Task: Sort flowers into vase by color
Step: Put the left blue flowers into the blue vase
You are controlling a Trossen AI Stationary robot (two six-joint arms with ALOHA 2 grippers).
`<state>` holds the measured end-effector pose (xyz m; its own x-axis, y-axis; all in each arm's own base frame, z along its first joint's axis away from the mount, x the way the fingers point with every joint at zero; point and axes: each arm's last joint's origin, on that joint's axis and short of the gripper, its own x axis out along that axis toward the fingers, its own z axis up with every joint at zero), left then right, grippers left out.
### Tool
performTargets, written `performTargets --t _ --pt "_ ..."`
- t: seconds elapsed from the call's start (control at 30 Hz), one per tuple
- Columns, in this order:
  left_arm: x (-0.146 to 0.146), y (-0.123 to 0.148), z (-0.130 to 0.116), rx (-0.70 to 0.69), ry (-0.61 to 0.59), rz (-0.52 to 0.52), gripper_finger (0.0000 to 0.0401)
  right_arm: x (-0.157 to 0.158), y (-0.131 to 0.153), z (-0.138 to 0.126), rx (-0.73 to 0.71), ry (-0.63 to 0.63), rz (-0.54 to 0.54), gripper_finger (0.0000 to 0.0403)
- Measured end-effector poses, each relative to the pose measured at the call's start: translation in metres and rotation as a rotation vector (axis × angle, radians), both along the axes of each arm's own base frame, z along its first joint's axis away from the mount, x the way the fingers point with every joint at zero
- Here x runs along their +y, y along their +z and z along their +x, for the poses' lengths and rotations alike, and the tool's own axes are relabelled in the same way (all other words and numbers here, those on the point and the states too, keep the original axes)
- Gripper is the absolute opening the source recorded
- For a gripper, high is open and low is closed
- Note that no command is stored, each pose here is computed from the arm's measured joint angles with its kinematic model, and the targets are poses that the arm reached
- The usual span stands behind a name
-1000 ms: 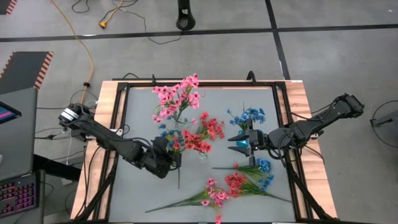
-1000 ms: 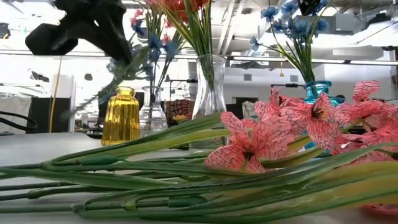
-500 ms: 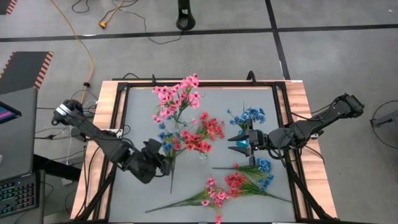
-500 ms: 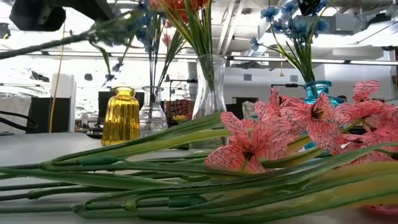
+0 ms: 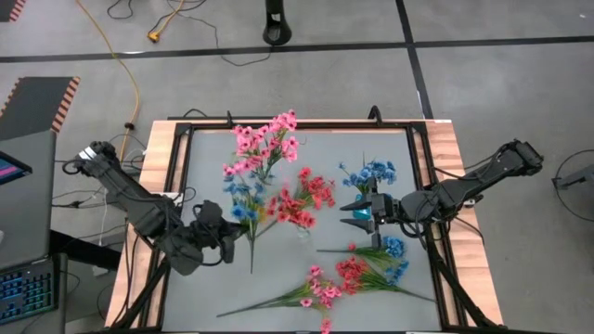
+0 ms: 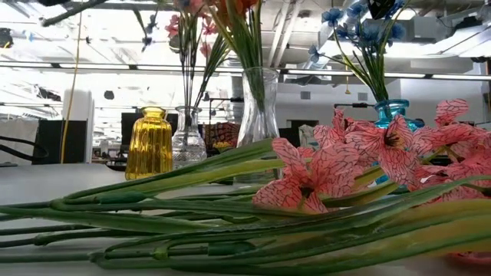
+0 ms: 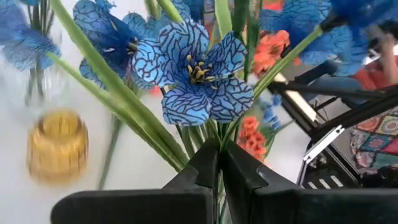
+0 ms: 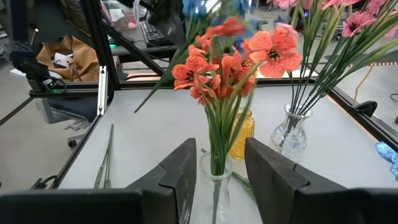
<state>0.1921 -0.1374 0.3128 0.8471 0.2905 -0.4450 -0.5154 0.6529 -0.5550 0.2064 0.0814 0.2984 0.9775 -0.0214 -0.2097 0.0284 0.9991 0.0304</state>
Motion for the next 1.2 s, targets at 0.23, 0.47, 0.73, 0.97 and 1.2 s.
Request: performTargets --t 0.23,0.47,0.73,0.97,1.2 --pt "-0.002 0.017 0.001 -0.093 -0.039 0.192 0.0 0.0 0.0 0.0 0.0 0.0 0.0 0.0162" --pt "-0.008 0.036 0.007 -0.214 -0.077 0.239 0.0 0.0 0.0 0.0 0.0 0.0 0.0 0.0162" --pt "-0.011 0.057 0.011 -0.32 -0.114 0.358 0.0 0.0 0.001 0.0 -0.009 0.007 0.006 0.0162" --pt "-0.011 0.071 0.011 -0.379 -0.123 0.465 0.0 0.002 0.002 0.0 -0.015 0.059 0.021 0.0162" --pt "-0.006 0.077 0.017 -0.436 -0.171 0.486 0.0 0.002 0.003 0.001 -0.026 0.06 0.026 0.0162"
